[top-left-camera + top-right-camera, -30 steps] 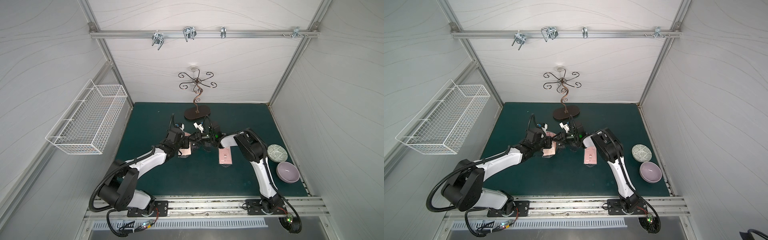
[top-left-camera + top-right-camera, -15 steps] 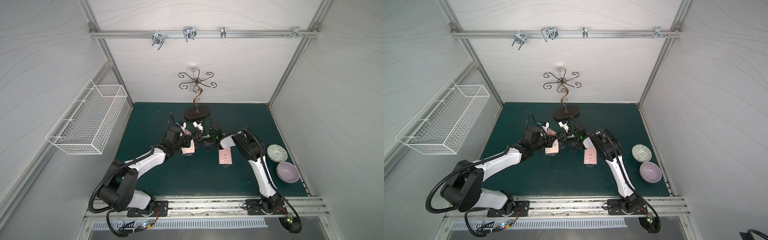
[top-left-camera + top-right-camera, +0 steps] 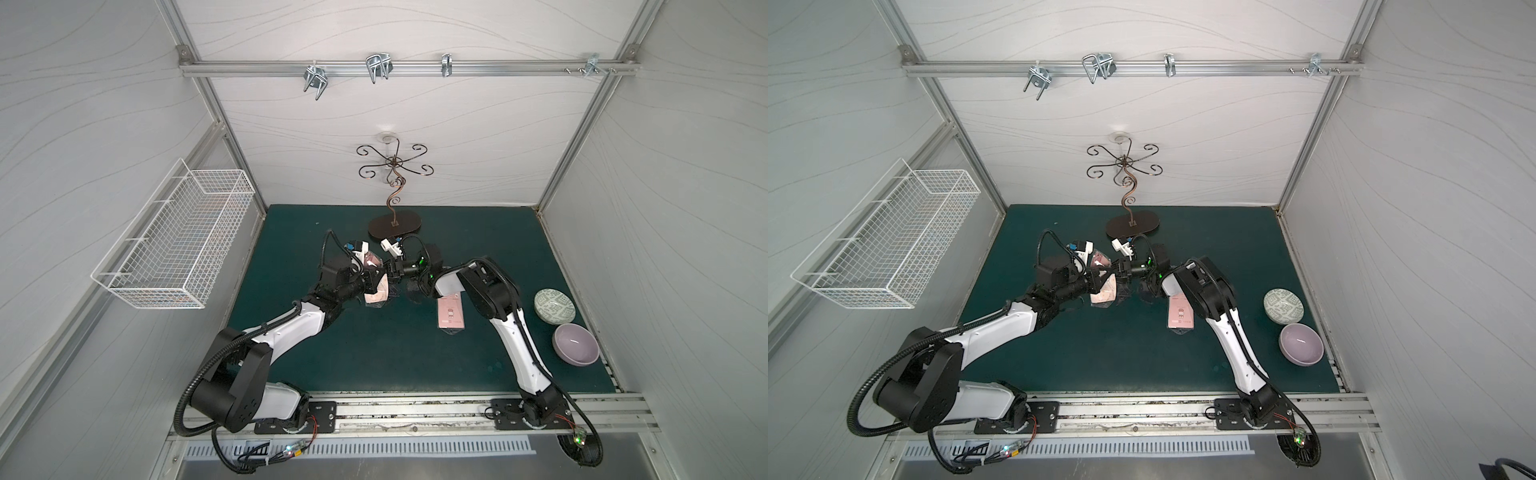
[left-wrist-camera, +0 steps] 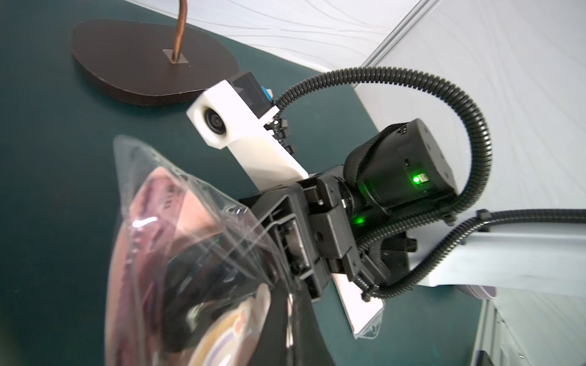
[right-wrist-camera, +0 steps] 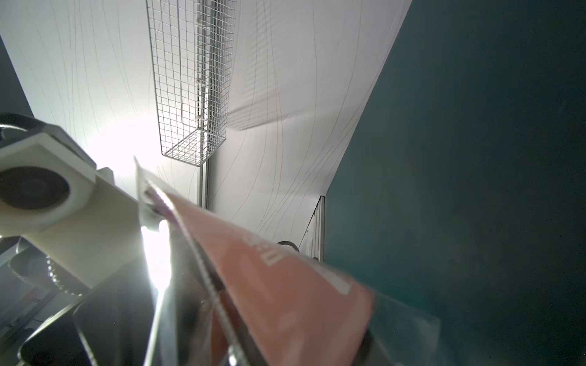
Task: Open the ruler set and take out the ruler
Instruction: Take out the ruler from the ruler set bag.
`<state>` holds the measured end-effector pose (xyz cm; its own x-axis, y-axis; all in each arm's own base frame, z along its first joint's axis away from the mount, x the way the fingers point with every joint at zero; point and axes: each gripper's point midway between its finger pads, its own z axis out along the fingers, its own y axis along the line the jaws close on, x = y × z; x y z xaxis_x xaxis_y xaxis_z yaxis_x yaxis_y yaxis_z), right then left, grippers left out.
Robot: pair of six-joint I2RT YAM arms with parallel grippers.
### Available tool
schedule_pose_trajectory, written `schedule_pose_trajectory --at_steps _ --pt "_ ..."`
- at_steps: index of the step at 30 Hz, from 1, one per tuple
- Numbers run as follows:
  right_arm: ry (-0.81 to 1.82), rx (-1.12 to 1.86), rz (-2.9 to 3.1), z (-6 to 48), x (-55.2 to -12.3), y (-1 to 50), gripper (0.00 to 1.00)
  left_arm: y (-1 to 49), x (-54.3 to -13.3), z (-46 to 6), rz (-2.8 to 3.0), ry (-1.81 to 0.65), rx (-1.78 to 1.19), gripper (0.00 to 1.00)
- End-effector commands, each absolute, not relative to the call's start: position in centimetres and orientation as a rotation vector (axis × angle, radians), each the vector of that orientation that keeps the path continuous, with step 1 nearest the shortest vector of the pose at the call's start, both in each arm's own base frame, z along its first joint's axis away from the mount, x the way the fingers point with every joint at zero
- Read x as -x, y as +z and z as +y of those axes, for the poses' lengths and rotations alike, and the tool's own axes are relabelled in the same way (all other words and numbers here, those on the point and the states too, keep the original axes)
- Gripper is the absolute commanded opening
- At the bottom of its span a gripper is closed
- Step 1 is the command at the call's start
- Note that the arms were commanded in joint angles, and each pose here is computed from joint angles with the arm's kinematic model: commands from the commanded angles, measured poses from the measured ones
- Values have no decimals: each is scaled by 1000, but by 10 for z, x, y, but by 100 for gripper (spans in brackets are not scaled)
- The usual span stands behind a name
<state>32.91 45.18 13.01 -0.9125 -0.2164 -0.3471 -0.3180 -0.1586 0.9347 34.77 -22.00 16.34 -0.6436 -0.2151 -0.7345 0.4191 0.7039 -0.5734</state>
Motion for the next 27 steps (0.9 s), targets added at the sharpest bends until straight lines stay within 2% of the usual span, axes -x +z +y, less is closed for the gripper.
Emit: schedule_pose_trajectory --at_steps 1,2,3,16,27 --pt "2284 654 1976 463 -317 129 11 206 -330 -255 1903 -1173 -332 0" --pt "2277 637 1981 462 -319 128 2 207 -330 -255 1903 -1171 -331 0" --pt "2272 626 2000 462 -321 126 0 206 -330 -254 1906 -1165 -328 0" --pt "2151 441 2049 416 -348 134 0 169 -345 -195 2041 -720 -207 0" --pt "2033 345 2177 387 -346 110 0 154 -350 -185 2078 -629 -193 0"
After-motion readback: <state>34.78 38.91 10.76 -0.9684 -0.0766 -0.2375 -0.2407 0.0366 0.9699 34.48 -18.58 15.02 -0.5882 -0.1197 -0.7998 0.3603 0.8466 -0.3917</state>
